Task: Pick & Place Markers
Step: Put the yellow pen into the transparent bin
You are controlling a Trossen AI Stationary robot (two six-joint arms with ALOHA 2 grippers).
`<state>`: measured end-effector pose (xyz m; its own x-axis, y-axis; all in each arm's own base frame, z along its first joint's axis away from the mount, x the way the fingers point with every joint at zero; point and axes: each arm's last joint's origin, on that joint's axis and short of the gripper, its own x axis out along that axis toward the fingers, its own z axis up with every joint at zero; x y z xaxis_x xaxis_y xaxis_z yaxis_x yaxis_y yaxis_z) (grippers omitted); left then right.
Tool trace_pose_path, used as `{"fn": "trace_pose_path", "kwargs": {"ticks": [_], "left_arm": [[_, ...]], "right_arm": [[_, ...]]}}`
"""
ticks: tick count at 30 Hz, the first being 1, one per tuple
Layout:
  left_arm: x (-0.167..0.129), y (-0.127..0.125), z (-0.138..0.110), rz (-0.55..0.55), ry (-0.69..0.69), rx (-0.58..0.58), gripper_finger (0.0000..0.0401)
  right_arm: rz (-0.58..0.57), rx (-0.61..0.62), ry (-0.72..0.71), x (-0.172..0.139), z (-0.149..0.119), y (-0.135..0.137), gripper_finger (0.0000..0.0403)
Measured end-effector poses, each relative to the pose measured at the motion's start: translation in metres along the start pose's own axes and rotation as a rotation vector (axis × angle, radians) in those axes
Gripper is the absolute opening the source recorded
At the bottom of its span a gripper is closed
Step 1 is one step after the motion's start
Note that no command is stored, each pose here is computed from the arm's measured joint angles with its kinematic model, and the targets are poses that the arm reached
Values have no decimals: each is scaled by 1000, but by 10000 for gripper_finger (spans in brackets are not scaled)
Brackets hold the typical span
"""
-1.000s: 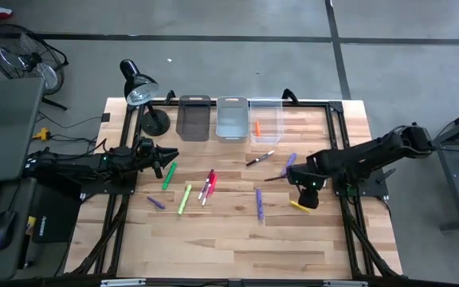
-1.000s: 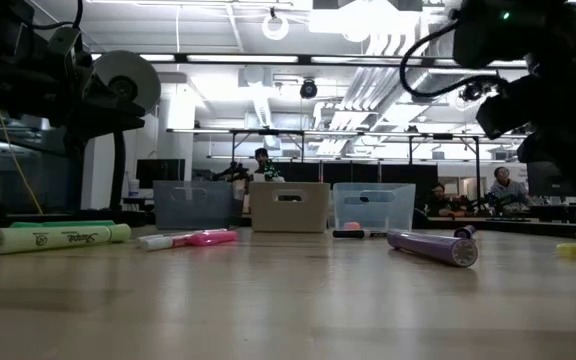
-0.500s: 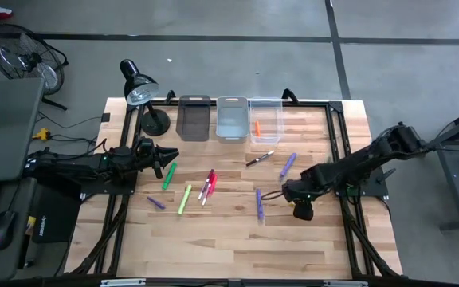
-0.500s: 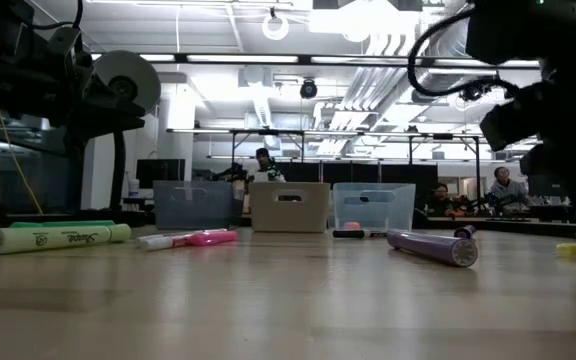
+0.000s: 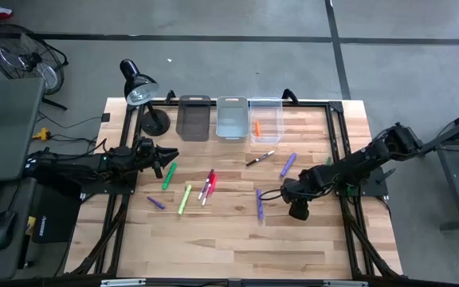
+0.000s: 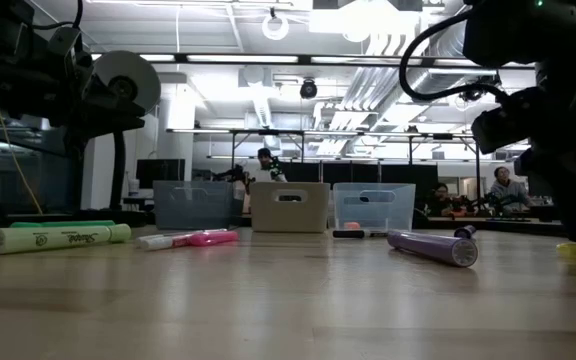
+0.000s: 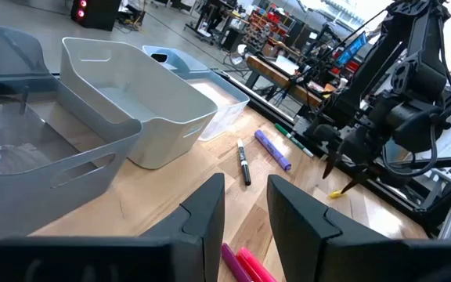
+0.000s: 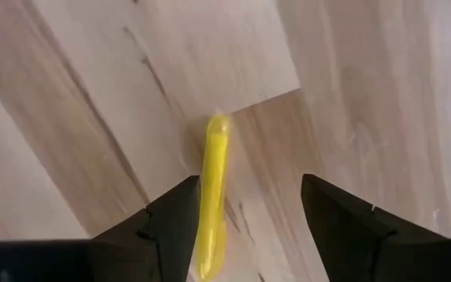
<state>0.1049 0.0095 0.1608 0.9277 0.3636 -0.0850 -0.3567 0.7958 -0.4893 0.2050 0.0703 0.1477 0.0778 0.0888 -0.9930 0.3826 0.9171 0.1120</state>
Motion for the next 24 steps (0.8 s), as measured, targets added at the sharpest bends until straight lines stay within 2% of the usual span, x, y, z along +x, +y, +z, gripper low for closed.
{"fn": "trace_pose_path", "kwargs": {"ticks": [6,20,24], "left_arm": [[0,0,0,0,0,0,97],[0,0,0,-1,1,0,97],[0,0,0,-1,1,0,97]], "right_arm": [[26,12,42,8,-1,6,212],[-25,12,74,25,-3,15,209],[-26,56,72,25,-3,14,200]]}}
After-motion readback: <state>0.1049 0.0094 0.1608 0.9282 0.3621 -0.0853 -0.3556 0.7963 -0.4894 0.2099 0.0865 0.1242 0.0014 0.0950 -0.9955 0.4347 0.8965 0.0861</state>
